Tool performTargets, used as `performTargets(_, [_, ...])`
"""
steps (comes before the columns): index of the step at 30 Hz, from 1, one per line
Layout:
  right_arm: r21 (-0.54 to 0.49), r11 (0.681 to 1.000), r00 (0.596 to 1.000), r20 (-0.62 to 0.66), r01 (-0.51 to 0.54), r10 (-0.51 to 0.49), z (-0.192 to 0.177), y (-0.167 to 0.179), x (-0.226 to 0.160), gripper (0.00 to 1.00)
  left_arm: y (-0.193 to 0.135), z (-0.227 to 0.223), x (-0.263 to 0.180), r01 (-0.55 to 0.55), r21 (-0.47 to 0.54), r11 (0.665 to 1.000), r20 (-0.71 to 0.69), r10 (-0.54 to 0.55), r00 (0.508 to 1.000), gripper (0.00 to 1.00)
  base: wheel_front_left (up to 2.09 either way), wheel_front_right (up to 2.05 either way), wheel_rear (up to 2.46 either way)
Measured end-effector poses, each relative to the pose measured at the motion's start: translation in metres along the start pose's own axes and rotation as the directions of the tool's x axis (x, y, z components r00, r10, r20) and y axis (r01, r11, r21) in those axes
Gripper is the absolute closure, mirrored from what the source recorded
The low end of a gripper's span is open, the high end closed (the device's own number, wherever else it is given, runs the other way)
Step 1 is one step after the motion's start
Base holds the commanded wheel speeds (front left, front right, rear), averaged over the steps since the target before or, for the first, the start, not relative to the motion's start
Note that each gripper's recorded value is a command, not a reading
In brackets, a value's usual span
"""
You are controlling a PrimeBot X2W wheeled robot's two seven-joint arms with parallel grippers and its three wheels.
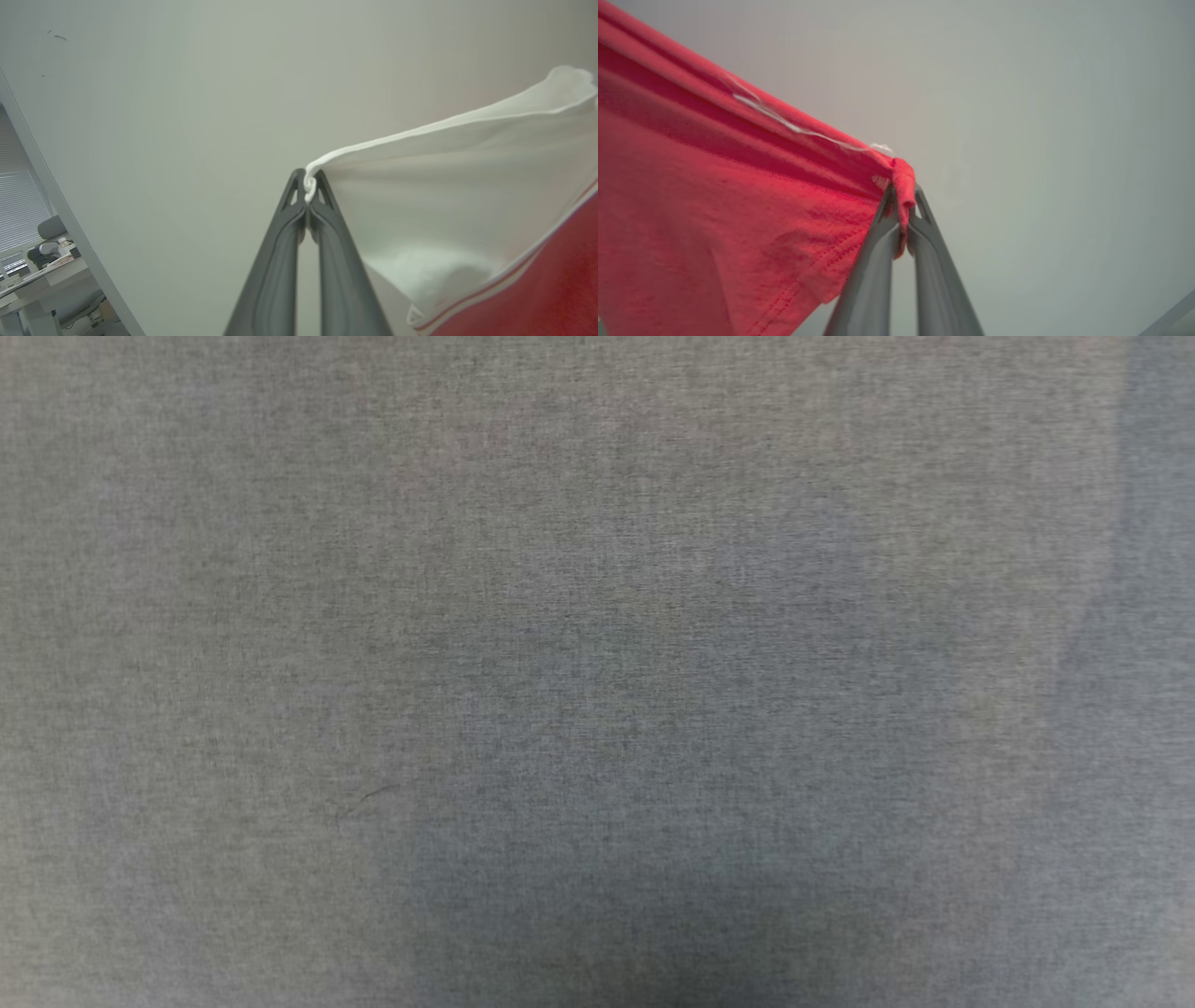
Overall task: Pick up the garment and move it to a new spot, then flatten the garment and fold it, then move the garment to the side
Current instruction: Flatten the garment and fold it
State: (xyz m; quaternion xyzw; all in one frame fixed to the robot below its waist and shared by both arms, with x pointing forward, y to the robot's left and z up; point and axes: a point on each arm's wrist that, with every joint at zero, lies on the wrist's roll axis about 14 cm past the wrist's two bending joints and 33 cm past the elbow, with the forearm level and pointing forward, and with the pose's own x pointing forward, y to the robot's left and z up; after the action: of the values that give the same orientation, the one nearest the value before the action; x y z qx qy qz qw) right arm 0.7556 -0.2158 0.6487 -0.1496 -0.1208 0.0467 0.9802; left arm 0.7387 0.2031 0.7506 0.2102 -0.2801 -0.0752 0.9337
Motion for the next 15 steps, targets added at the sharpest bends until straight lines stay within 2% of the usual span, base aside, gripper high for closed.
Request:
performTargets(7, [0.038, 0.999, 1.0, -0.003, -0.03, 0.03, -0.038, 0.026, 0.003, 1.0, -0.024, -0.041, -0.015, 0.024, -0.069, 0.997, -0.074, -0.029, 0.997, 1.0, 0.0, 0.0, 0.0])
performTargets(11, [0.1, 0.994, 0.998, -0.045, -0.042, 0.047, -0.071, 0.042, -0.01, 1.0, -0.063, -0.071, -0.046, 0.079, -0.144, 0.986, -0.131, -0.099, 0.986, 1.0, 0.0, 0.0, 0.0])
performTargets(15, [0.113, 0.99, 0.988, -0.117, -0.084, 0.097, -0.101, 0.062, -0.034, 1.0, -0.093, -0.094, -0.084, 0.095, -0.238, 0.966, -0.2, -0.145, 0.969, 1.0, 0.0, 0.0, 0.0])
